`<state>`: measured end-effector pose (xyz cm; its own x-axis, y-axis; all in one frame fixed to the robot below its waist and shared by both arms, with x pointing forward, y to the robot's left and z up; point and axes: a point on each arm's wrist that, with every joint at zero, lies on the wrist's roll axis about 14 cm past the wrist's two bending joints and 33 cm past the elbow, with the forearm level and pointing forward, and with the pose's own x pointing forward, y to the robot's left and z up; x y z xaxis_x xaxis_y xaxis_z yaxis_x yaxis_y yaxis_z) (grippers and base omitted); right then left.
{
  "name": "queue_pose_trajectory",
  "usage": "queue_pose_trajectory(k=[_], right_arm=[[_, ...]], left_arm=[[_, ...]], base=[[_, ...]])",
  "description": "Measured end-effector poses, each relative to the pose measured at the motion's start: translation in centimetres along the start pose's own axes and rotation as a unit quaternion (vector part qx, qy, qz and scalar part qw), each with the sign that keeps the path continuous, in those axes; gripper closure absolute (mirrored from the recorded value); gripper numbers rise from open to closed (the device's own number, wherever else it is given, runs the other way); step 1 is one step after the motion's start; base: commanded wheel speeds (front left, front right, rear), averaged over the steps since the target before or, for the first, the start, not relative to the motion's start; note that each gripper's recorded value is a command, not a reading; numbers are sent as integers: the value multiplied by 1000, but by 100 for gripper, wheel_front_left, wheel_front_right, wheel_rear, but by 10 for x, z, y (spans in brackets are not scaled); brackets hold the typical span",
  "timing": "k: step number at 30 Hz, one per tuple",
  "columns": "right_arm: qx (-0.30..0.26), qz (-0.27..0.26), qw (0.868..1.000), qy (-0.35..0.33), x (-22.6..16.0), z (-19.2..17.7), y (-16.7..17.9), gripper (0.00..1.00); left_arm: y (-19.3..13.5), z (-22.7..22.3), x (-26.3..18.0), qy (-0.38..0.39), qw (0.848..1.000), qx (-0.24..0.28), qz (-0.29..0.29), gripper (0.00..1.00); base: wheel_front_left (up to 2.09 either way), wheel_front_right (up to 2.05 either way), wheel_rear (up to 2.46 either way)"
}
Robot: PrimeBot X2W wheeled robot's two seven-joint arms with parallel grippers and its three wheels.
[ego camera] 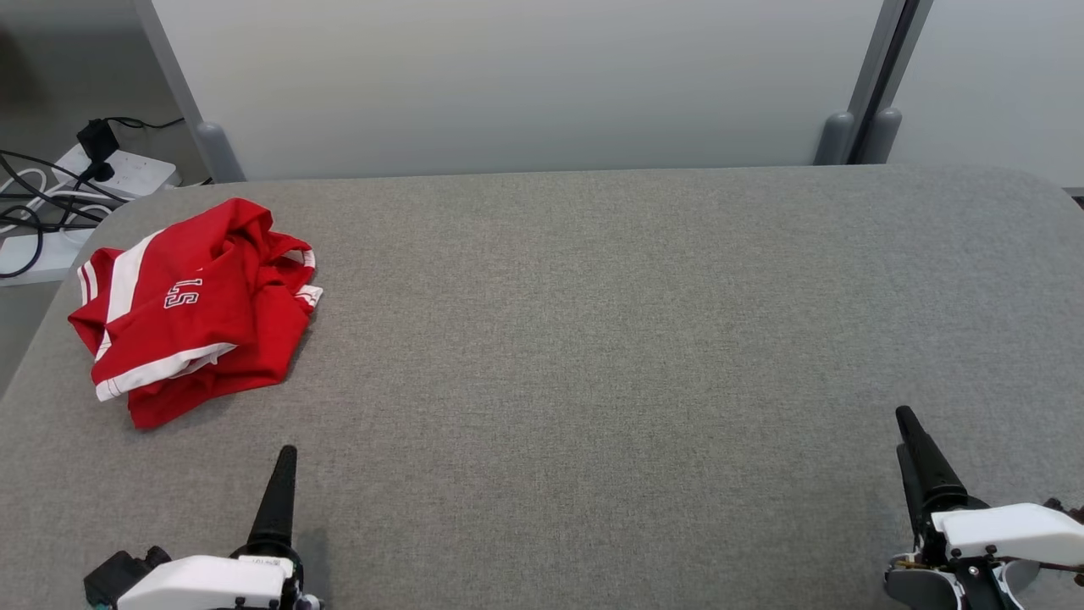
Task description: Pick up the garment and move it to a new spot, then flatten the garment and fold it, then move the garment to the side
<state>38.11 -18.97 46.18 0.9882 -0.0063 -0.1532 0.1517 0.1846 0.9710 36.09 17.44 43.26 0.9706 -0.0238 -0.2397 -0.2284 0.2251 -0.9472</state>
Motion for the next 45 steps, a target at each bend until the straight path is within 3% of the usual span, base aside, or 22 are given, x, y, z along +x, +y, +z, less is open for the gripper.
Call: queue_pose_trajectory(k=[21, 45], right_arm=[[-160, 22, 987, 16, 13, -7, 17, 0], [-309, 58, 949, 28, 27, -16, 37, 0]], left_arm=[[-20, -10, 15, 9, 984, 177, -25, 0], [-27, -16, 27, 10, 940, 338, -36, 0]], base=[[0, 0, 0], [0, 0, 0]])
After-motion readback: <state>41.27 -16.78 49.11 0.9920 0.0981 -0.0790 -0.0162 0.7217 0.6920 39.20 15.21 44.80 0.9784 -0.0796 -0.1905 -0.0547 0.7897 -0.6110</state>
